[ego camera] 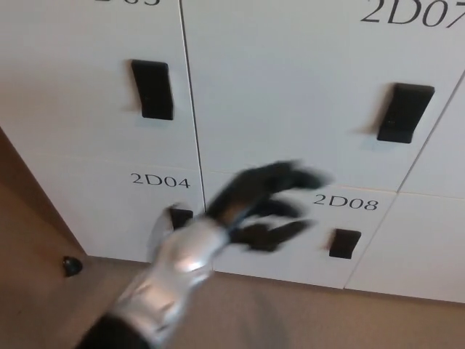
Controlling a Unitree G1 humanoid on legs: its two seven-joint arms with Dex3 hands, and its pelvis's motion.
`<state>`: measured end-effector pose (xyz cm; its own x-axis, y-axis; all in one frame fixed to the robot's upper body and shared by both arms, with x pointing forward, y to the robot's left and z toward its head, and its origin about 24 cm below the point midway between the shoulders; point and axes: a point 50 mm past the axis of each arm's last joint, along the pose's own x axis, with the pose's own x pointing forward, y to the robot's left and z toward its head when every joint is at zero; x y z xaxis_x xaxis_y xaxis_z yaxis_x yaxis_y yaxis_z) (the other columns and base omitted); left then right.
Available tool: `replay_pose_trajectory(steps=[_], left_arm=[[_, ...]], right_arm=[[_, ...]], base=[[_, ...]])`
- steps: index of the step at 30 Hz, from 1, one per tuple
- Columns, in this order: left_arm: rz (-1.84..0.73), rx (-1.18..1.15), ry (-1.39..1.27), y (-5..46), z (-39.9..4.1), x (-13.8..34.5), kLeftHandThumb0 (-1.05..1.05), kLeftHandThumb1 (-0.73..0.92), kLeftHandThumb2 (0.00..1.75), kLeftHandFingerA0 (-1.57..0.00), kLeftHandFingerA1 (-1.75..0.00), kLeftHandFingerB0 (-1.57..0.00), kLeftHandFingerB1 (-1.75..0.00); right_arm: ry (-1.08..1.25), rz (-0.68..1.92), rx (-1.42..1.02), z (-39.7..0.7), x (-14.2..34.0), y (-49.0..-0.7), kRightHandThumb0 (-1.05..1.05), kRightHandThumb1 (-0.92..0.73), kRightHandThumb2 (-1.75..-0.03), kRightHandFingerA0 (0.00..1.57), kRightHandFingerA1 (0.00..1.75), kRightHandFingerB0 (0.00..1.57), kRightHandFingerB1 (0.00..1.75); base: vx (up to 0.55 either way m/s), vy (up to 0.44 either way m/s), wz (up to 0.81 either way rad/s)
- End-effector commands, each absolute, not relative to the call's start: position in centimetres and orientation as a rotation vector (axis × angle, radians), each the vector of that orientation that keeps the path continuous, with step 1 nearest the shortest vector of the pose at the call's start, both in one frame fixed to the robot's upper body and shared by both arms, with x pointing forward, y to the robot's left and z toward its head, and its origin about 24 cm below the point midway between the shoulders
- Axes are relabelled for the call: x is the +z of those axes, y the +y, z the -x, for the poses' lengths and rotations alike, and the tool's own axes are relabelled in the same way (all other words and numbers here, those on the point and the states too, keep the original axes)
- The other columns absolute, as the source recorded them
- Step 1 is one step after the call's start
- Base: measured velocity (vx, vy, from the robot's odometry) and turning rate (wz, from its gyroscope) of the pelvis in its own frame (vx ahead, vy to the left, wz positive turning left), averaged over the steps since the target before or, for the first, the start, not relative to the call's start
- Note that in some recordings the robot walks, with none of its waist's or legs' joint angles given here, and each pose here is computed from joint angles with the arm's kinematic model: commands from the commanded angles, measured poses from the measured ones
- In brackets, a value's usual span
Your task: The robot walks towards an open cabinet and lifts its left hand to push the door towards the right to close it.
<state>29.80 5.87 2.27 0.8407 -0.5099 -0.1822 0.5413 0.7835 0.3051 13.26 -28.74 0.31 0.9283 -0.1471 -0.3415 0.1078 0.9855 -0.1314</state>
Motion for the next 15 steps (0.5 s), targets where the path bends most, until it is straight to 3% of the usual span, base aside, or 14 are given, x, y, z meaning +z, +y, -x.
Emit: replay_pose_trajectory(steps=[1, 3, 9, 15], left_arm=[[-0.445, -0.121, 0.433, 25.2, -23.6, -4.7, -0.34, 0.62, 0.59, -0.49, -0.40, -0.44, -0.37], [-0.423, 0.014, 0.467, 28.3, -22.5, -4.9, -0.37, 0.62, 0.58, -0.52, -0.40, -0.46, -0.37], [-0.447, 0.186, 0.550, 31.2, -20.6, -6.2, -0.40, 0.60, 0.58, -0.47, -0.41, -0.44, -0.37], [-0.472, 0.221, 0.583, 31.9, -20.8, -6.3, -0.41, 0.60, 0.57, -0.49, -0.41, -0.44, -0.38]], right_arm=[[0.382, 0.149, -0.138, -17.4, 0.9, -29.1, -0.09, -0.61, -0.57, 0.60, 0.54, 0.47, 0.48], [0.372, 0.160, -0.141, -19.6, 0.7, -28.7, -0.08, -0.61, -0.57, 0.58, 0.56, 0.47, 0.51], [0.427, 0.135, -0.234, -23.7, -1.3, -28.2, -0.13, -0.62, -0.57, 0.59, 0.56, 0.44, 0.48], [0.462, 0.226, -0.263, -23.9, -3.4, -27.8, -0.10, -0.60, -0.58, 0.59, 0.56, 0.47, 0.50]], base=[[0.00, 0.000, 0.00], [0.00, 0.000, 0.00], [0.00, 0.000, 0.00], [0.00, 0.000, 0.00]])
